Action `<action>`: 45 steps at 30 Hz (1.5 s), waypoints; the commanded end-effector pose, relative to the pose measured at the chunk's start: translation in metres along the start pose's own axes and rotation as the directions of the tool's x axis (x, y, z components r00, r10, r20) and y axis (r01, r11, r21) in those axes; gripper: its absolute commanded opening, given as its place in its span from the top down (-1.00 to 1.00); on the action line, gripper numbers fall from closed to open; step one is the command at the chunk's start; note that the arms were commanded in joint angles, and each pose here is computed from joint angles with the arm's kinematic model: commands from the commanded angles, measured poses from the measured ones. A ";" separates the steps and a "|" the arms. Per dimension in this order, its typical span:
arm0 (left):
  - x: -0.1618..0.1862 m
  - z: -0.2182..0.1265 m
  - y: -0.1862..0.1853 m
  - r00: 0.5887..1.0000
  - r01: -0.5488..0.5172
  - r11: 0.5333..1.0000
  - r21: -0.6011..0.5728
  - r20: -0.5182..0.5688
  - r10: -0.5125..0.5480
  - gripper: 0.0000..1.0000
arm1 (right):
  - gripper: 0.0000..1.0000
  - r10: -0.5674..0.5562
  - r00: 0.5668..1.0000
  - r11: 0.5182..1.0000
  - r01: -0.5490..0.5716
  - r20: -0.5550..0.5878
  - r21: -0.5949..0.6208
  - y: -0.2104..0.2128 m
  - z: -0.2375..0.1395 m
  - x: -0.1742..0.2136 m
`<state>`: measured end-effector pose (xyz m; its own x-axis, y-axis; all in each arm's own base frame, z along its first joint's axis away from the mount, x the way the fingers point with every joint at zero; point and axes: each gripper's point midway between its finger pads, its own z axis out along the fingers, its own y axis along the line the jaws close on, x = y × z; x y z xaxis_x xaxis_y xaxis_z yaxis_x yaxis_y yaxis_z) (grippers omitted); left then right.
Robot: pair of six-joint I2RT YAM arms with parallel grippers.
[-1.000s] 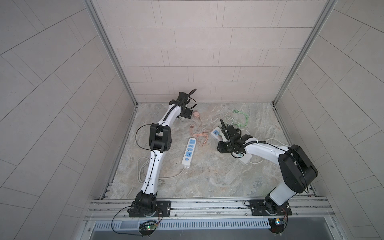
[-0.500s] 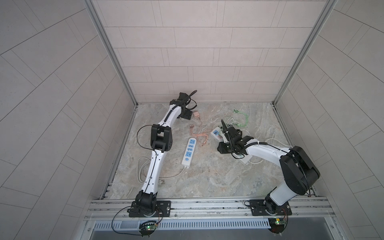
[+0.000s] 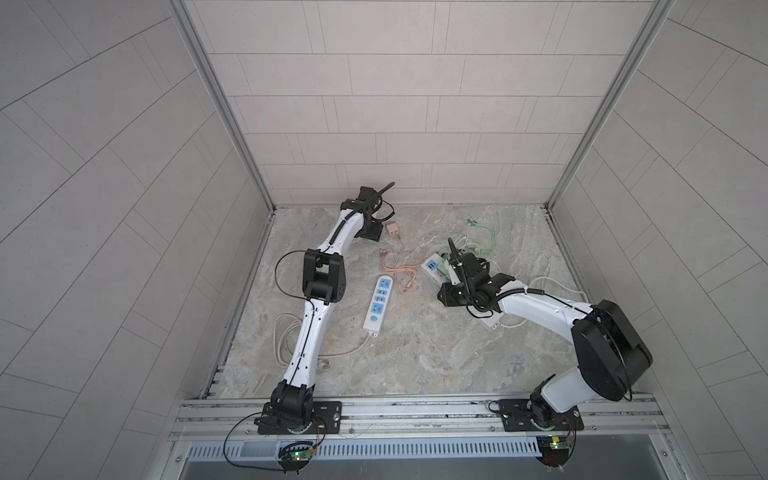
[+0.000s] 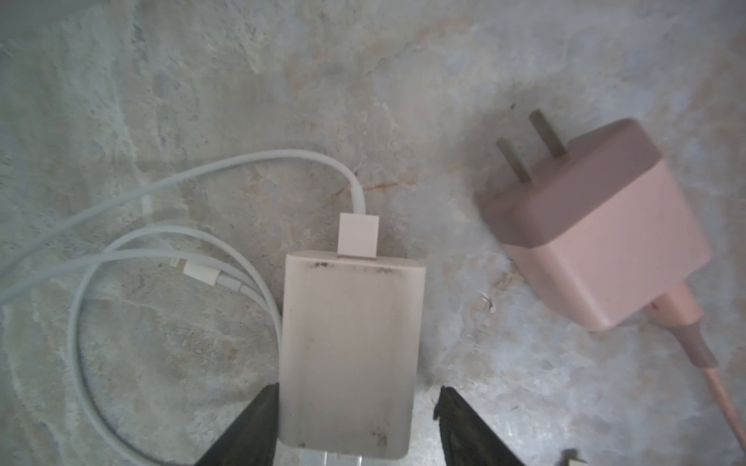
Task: Insert the plug
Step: 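Lower the left gripper over the white power bank beside the pink charger, then close the left gripper on the white power bank and lift it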
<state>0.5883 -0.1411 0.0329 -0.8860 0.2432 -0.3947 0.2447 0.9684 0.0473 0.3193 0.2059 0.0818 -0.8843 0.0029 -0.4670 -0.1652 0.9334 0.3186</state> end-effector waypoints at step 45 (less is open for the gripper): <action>0.055 -0.161 -0.064 0.869 -0.024 0.952 0.305 0.478 -0.131 0.26 | 0.31 0.024 0.973 0.977 0.026 0.231 -0.211 0.036 -0.103 -0.025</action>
<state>0.4583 -0.1592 0.1163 -0.7413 0.0707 -0.6675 0.2737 0.9398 -0.2045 0.2907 0.1947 0.1775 -0.7697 0.0821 -0.6331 -0.2543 0.8702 0.4220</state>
